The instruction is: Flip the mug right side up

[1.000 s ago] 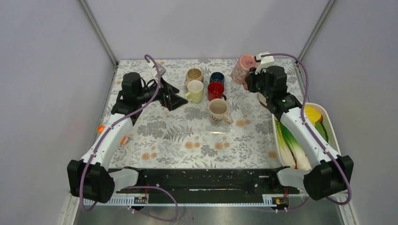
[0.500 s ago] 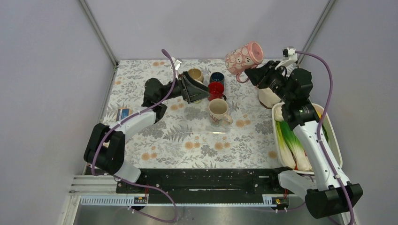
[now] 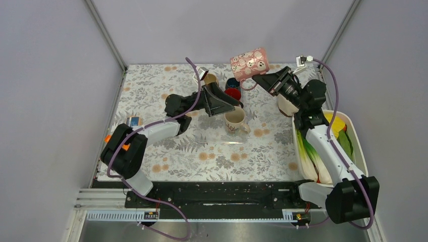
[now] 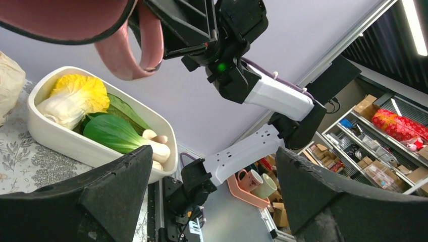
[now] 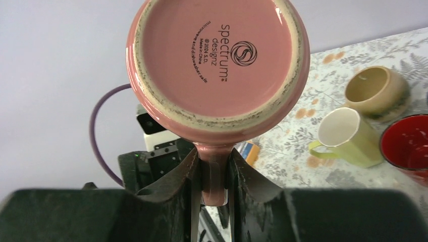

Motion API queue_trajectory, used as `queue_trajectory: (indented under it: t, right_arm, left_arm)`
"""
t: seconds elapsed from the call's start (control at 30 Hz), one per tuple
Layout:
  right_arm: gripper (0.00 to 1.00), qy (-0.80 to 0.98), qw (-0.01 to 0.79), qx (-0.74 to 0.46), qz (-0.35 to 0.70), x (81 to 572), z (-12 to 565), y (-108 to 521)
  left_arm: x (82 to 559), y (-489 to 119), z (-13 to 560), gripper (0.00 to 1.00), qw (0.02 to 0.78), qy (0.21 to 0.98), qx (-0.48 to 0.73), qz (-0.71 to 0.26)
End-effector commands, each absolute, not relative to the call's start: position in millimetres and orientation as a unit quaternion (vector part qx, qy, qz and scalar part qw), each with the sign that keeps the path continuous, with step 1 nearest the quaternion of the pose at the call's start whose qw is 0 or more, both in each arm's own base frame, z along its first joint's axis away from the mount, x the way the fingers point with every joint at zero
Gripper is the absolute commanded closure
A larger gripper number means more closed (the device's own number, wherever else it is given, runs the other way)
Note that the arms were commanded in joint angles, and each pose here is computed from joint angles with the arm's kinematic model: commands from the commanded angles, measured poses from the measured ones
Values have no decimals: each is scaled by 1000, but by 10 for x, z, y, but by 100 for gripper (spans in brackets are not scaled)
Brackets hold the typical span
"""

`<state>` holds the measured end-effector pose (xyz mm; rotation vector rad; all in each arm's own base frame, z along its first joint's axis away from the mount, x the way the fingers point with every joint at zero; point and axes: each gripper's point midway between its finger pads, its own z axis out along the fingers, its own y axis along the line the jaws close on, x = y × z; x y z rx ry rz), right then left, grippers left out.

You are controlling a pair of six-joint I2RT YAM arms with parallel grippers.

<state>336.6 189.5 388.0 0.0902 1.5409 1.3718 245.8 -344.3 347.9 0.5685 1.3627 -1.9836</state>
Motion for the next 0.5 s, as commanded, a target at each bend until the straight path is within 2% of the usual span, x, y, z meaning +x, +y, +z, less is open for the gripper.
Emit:
queue_trajectory:
  t: [0.0, 0.47]
  right_arm:
    - [100, 523, 570, -26, 633, 2995, 4667, 1879]
    - [100, 541, 543, -72, 638, 2809, 4359, 2258]
  left_arm:
    - [2406, -3429, 3783, 7, 362, 467, 236, -771]
    - [2457, -3318, 3892, 7, 395, 464, 237, -757]
